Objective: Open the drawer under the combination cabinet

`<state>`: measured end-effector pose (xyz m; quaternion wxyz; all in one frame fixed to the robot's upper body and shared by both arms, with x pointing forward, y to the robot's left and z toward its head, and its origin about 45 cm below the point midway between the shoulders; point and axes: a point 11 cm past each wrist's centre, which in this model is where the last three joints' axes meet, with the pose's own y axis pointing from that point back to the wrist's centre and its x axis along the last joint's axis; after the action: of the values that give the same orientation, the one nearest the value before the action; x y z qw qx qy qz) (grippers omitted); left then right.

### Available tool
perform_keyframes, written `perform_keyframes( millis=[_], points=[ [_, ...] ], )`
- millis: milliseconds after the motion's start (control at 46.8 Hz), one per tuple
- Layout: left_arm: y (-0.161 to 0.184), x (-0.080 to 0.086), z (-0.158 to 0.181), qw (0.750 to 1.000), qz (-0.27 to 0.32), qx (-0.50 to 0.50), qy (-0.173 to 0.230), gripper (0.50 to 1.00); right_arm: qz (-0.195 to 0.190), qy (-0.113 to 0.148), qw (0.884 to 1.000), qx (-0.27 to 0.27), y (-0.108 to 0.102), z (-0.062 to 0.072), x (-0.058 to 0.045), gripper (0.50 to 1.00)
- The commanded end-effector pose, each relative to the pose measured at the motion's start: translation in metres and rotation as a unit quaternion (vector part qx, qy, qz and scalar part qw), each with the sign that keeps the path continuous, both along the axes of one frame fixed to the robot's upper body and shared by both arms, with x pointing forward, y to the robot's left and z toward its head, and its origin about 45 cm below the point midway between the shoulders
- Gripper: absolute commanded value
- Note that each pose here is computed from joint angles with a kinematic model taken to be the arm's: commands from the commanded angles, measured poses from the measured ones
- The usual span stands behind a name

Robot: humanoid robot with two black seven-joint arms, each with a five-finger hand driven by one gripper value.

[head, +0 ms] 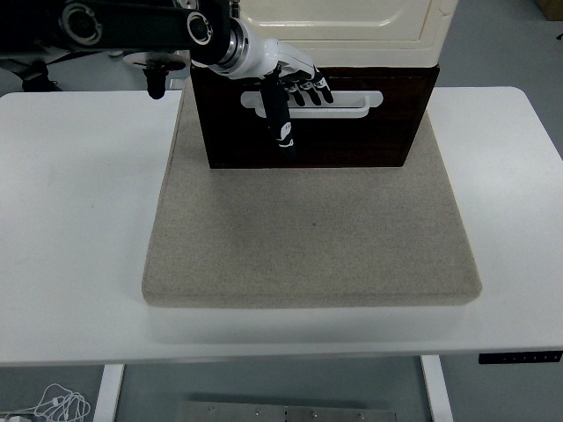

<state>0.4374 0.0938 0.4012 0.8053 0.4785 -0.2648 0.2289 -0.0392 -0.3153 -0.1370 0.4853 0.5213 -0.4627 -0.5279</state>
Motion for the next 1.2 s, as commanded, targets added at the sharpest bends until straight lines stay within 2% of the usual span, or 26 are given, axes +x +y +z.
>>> perform_keyframes(
  millis=[0, 598, 1175],
  points=[
    [0.001, 0.001, 0.000, 1.000, 0.002, -0.001, -0.002, 1.000, 0.000, 0.000, 1.000, 0.000, 0.000, 0.000, 0.000, 0.926],
    [-0.007, 0.000, -0.014, 1.000, -0.001, -0.003, 0.006, 1.000, 0.000, 0.000, 1.000, 0.000, 0.000, 0.000, 0.000, 0.926],
    [-0.011, -0.002, -0.010, 1.000, -0.009, -0.006, 0.009, 1.000, 0.000, 0.000, 1.000, 0.000, 0.000, 0.000, 0.000, 0.926]
  ],
)
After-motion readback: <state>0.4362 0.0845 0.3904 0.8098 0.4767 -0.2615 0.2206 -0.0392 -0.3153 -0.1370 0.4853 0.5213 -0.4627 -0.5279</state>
